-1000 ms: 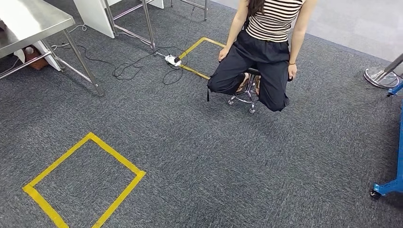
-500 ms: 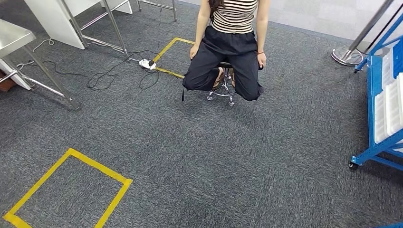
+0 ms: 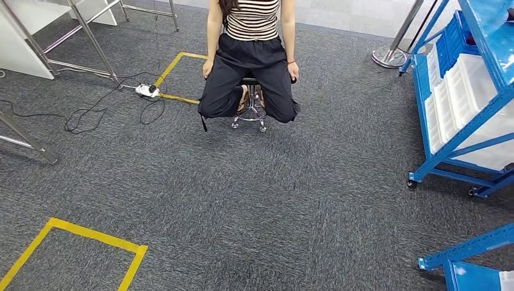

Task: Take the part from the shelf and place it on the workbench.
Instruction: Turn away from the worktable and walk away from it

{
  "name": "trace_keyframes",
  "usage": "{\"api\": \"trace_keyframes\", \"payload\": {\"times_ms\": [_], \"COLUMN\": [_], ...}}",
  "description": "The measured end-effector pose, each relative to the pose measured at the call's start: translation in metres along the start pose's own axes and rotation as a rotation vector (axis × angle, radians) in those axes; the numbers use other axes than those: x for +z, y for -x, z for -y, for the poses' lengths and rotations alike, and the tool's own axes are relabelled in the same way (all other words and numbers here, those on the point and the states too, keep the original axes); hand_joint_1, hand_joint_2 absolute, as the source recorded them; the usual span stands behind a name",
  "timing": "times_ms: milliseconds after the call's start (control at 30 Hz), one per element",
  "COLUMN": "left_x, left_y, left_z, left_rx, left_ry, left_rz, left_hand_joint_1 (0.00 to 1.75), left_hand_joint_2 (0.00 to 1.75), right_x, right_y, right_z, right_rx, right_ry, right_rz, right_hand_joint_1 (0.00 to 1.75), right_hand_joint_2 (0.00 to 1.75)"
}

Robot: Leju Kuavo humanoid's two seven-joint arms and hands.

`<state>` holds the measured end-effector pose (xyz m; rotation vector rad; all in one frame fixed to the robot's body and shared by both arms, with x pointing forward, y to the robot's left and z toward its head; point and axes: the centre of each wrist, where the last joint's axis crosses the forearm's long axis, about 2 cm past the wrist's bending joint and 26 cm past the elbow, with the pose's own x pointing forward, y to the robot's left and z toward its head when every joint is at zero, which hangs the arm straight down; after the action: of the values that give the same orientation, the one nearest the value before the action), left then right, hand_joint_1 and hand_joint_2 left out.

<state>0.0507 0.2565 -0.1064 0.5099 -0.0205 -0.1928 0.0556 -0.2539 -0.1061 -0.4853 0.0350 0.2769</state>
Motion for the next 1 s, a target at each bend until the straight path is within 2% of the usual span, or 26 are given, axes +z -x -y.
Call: {"api": "trace_keyframes", "payload": {"times_ms": [1000], "left_x": [-0.0012], "left_y": [0.0001], "left_z": [-0.0017], "left_rx": [-0.014], "left_ry": [0.008], "left_rz": [0.009], "left_hand_joint_1": [0.0], "left_hand_joint_2": [0.0], "right_x": [0.0014], "right_y": [0.0013], "right_z": [-0.0028], "right_rx": [-0.038], "right_ry": [-0.005], "right_rz": [-0.02], "right_hand_joint_1": [0.0], "right_hand_joint_2": [0.0]}}
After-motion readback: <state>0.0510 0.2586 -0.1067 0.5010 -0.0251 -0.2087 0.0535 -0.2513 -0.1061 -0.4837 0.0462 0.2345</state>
